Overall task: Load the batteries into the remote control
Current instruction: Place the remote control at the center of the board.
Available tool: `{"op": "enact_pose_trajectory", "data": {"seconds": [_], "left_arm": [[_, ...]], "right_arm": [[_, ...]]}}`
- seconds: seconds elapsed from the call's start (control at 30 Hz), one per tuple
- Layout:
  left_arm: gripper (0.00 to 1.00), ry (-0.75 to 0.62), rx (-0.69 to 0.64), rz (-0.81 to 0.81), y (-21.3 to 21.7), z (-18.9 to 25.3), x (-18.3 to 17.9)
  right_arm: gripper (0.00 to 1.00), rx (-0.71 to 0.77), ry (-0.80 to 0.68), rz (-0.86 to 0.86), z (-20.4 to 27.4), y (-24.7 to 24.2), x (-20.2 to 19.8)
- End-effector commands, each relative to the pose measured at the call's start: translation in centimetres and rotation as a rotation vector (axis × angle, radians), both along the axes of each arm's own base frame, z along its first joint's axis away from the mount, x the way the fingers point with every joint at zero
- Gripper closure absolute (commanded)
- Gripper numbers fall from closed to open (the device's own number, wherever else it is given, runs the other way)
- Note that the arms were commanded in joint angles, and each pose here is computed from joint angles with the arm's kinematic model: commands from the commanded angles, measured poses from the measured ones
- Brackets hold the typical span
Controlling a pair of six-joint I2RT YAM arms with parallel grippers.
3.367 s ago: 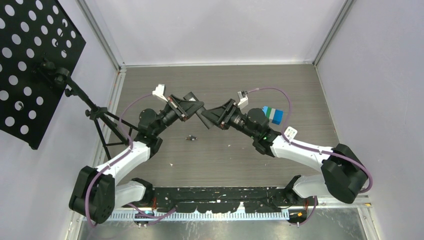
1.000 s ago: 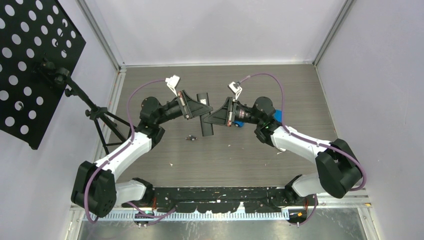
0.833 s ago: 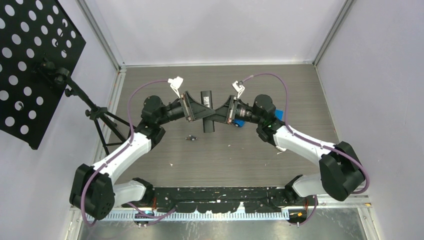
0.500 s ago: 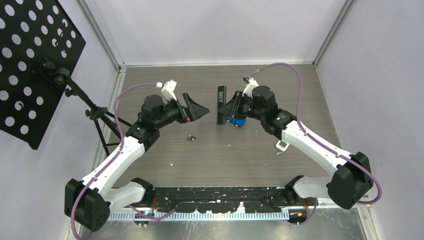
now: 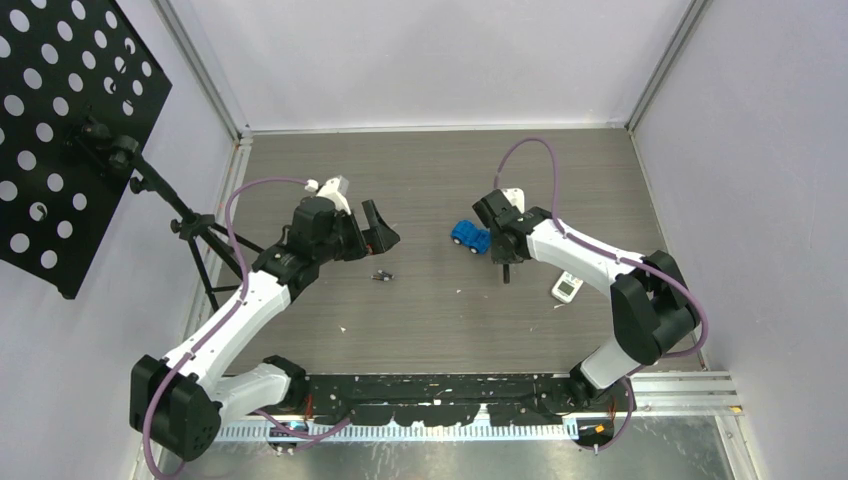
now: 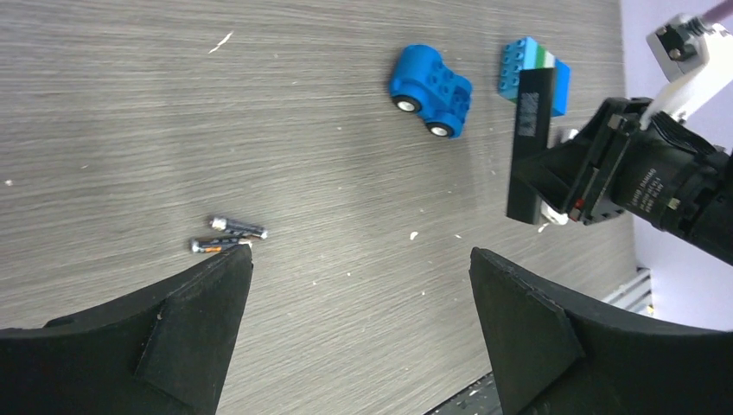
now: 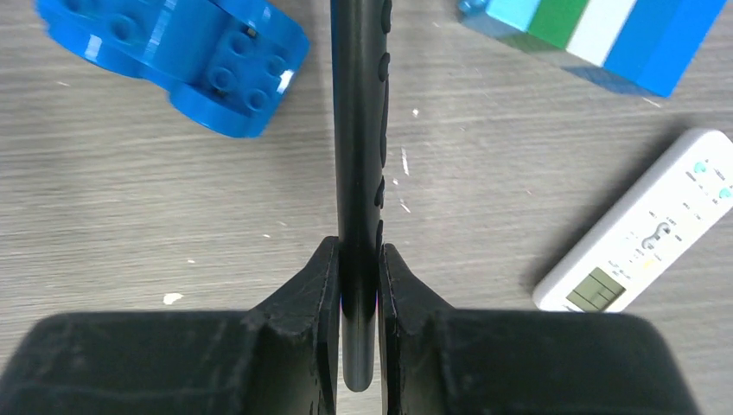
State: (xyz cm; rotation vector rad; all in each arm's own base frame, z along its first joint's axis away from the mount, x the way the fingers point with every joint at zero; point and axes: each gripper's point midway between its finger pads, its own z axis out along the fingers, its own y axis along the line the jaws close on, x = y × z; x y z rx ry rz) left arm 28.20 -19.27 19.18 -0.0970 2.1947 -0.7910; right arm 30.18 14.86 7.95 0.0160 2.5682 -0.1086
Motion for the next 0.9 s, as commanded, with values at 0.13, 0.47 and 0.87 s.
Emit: {"op": "enact_pose_trajectory", "data": {"seconds": [0.13, 0.47, 0.87], "left_arm": [[0.02, 0.058, 0.101, 0.059, 1.5, -2.8, 0.5], [0.04, 0.130, 0.142, 0.079, 1.9, -5.2, 0.4], [0.04, 0.092, 0.129, 0.060, 1.4, -4.3, 1.1]], "right_arm": [[1.00, -0.165, 0.102, -0.054, -2.3, -3.2, -2.1], [0.78, -0.231, 0.169, -0.054, -4.4, -3.8, -2.5], [0.34, 0.011, 0.116, 0.027, -1.6, -0.6, -2.3]]}}
